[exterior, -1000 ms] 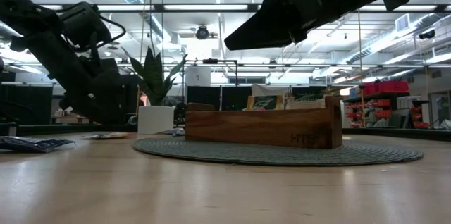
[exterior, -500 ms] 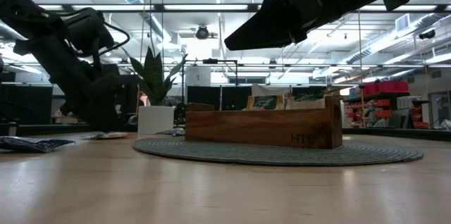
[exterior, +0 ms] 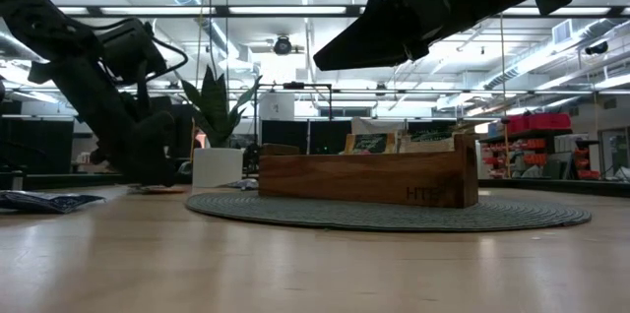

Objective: Pick & Place Tea
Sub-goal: Put the orange tea bag into the middle section of the wooden organizer

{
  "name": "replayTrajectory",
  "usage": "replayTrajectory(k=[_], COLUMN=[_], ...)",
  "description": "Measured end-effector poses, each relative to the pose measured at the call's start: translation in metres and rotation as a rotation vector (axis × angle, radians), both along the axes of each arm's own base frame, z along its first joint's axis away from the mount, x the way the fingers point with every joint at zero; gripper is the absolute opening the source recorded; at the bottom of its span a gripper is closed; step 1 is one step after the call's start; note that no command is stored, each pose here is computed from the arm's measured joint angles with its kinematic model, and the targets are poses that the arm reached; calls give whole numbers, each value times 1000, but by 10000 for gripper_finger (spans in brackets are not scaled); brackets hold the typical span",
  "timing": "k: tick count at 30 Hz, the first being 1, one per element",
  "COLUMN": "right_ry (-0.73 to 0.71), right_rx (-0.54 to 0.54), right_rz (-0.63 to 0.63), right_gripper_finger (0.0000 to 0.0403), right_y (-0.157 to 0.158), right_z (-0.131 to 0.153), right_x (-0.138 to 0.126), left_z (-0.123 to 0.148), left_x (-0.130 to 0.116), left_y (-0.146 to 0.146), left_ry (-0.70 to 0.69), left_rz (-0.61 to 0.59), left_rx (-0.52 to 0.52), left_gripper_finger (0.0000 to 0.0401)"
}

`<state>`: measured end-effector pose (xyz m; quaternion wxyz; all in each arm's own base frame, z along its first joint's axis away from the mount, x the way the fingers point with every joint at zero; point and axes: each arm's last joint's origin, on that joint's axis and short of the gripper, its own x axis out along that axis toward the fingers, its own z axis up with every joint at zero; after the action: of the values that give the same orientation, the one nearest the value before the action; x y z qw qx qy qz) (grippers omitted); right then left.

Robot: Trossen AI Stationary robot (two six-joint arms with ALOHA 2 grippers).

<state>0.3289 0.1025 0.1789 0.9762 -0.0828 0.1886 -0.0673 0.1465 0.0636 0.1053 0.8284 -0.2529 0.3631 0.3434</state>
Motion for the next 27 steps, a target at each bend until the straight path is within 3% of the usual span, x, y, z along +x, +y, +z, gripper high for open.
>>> replayTrajectory(k=[13, 20, 27], right_ry=[9, 11, 9], right_rx=[1, 8, 14], right_rz=[-2, -5, -8], right_gripper_finger=[126, 126, 126], right_y=[0, 0, 0], right_z=[-1, -1, -1], right_x=[0, 0, 0], left_z=[0, 3, 20], left_x=[2, 3, 10], left_y=[-1, -1, -3], left_ry=[-35, -72, -240], left_rz=[-33, -40, -101], left_rx=[-26, -19, 2], left_gripper_finger=[16, 12, 8])
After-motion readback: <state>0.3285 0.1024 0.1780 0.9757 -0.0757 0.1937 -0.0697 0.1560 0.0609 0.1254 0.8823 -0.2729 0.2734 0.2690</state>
